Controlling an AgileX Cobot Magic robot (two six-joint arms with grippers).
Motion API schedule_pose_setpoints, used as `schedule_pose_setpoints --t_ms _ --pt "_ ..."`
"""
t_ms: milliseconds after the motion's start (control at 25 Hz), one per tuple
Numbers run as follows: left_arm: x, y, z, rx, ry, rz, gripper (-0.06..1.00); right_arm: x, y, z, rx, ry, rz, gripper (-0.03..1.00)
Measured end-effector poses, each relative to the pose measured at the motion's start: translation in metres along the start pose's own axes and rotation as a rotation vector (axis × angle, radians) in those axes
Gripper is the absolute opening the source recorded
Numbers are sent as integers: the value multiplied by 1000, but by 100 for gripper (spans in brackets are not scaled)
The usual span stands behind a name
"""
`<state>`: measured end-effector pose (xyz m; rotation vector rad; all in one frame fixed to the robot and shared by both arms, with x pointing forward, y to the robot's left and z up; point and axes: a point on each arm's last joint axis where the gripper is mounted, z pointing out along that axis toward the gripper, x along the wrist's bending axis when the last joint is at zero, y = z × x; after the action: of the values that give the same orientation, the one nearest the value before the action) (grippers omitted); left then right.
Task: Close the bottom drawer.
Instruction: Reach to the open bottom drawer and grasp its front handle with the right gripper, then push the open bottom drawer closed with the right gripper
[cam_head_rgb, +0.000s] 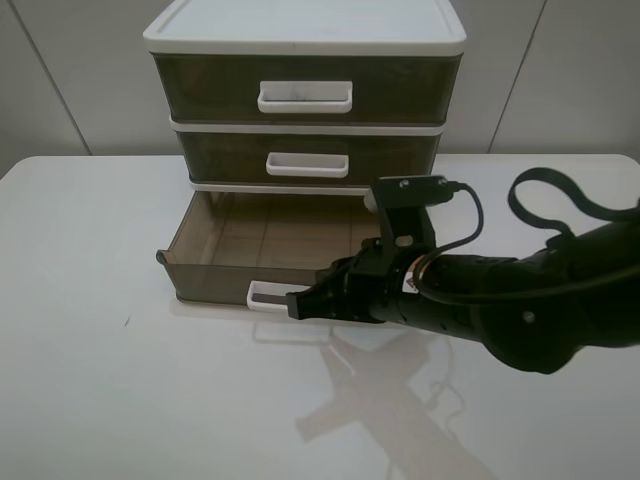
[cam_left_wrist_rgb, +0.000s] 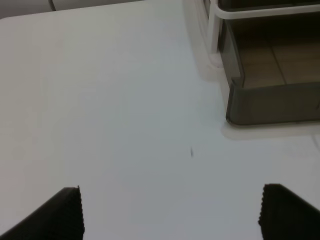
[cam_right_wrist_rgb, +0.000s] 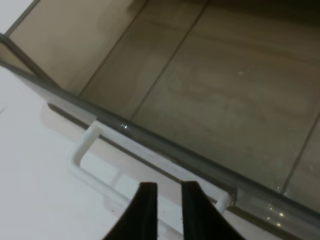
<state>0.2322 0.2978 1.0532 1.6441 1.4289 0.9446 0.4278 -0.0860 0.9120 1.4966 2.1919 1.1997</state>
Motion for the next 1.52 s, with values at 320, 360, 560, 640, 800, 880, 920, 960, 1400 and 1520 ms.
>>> schedule_pose_setpoints --t_ms 320,360,560,640,800,880,920,960,1400,1520 --pt "0 0 0 0 0 0 72 6 -5 7 -42 2 -5 2" --pt "0 0 0 0 0 0 72 8 -6 8 -49 8 -12 2" --pt "0 0 0 0 0 0 72 9 -11 16 -78 0 -30 2" --pt "0 0 0 0 0 0 72 7 -15 20 -72 -8 -35 2" --pt "0 0 0 0 0 0 72 6 -17 24 -83 -15 -40 2" --pt "0 0 0 0 0 0 72 5 -17 26 -93 -18 -44 2" --pt "0 0 0 0 0 0 72 5 -18 27 -99 -18 -46 2" --pt "0 0 0 0 0 0 72 5 -18 28 -102 -20 -47 2" --pt "0 0 0 0 0 0 72 1 -26 39 -131 -27 -20 2" --pt "0 0 0 0 0 0 72 0 -27 41 -148 -30 -24 2"
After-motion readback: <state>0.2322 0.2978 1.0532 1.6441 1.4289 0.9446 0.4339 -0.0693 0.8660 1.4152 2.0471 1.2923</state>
